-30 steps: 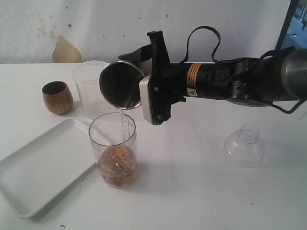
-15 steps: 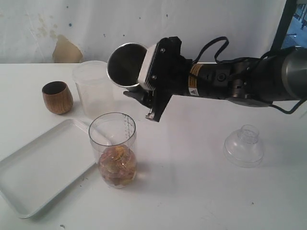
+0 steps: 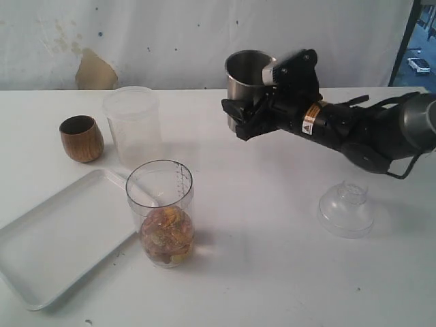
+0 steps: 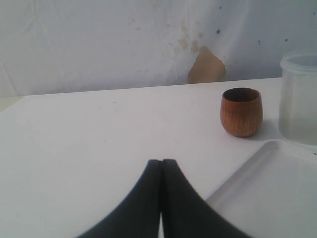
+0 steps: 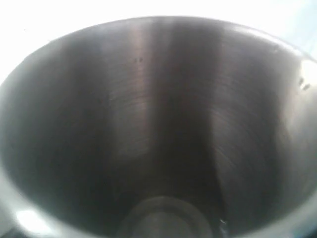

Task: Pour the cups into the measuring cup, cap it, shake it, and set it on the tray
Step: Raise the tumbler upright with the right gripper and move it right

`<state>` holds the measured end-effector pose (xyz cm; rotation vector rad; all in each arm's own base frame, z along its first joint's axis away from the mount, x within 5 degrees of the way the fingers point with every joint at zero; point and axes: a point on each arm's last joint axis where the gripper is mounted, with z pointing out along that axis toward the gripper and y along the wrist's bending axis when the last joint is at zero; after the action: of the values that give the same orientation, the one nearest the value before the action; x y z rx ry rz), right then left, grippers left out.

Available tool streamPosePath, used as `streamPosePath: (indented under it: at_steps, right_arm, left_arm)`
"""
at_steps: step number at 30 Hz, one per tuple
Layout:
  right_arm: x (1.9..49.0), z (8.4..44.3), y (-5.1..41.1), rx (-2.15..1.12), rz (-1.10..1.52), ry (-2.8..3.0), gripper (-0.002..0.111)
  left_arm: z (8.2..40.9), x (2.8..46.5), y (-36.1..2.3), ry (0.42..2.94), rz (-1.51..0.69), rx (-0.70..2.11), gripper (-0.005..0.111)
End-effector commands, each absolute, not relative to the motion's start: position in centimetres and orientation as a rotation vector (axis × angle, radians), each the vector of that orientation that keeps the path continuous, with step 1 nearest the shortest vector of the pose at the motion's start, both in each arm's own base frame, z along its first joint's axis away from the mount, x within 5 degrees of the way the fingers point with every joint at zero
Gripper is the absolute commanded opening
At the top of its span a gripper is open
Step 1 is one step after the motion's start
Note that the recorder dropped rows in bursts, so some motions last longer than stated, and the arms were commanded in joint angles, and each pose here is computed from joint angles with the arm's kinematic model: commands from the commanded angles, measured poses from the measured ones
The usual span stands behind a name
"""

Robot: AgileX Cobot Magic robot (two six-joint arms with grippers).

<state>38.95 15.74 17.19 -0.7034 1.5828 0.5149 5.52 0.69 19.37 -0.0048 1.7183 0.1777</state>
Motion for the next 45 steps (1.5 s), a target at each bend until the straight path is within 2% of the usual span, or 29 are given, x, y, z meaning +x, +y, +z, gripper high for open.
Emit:
streamPosePath:
  at_steps: [1,7,26,28,30,33,35,38,40,45]
  right_arm:
    - [40.2,14.7,15.4,-0.628,0.548,1.605,0.000]
    - [41.1,11.2,15.7,-0.625,0.564,1.673,0.000]
    - [40.7,10.3,15.8,-0.731,0.535,1.731,0.001]
    - [40.7,10.3,15.8,-0.730,0.538,1.729,0.007]
    - [40.7,10.4,15.8,-0.727,0.544,1.730,0.018]
    - [40.7,10.4,15.8,-0.723,0.547,1.732,0.046]
    - [40.7,10.4,15.8,-0.706,0.554,1.738,0.069]
    - [40.7,10.3,15.8,-0.699,0.557,1.752,0.092]
    - [40.7,10.2,15.7,-0.697,0.552,1.765,0.098]
    - [40.7,10.2,15.7,-0.687,0.554,1.783,0.098]
  left_arm:
    - [19.3,5.5,0.7,1.711,0.177,0.004,0.000]
    - [19.3,5.5,0.7,1.711,0.177,0.004,0.000]
    - [19.3,5.5,0.7,1.711,0.177,0.004,0.000]
    - [19.3,5.5,0.7,1.711,0.177,0.004,0.000]
    - [19.3,5.5,0.7,1.711,0.177,0.004,0.000]
    - [19.3,5.5,0.7,1.711,0.177,0.004,0.000]
    - [19.3,5.5,0.7,1.711,0.177,0.004,0.000]
    - [19.3,5.5,0.7,1.711,0.177,0.004,0.000]
    - [19.3,5.5,0.7,1.711,0.177,0.004,0.000]
    - [19.3,5.5,0.7,1.711,0.177,0.004,0.000]
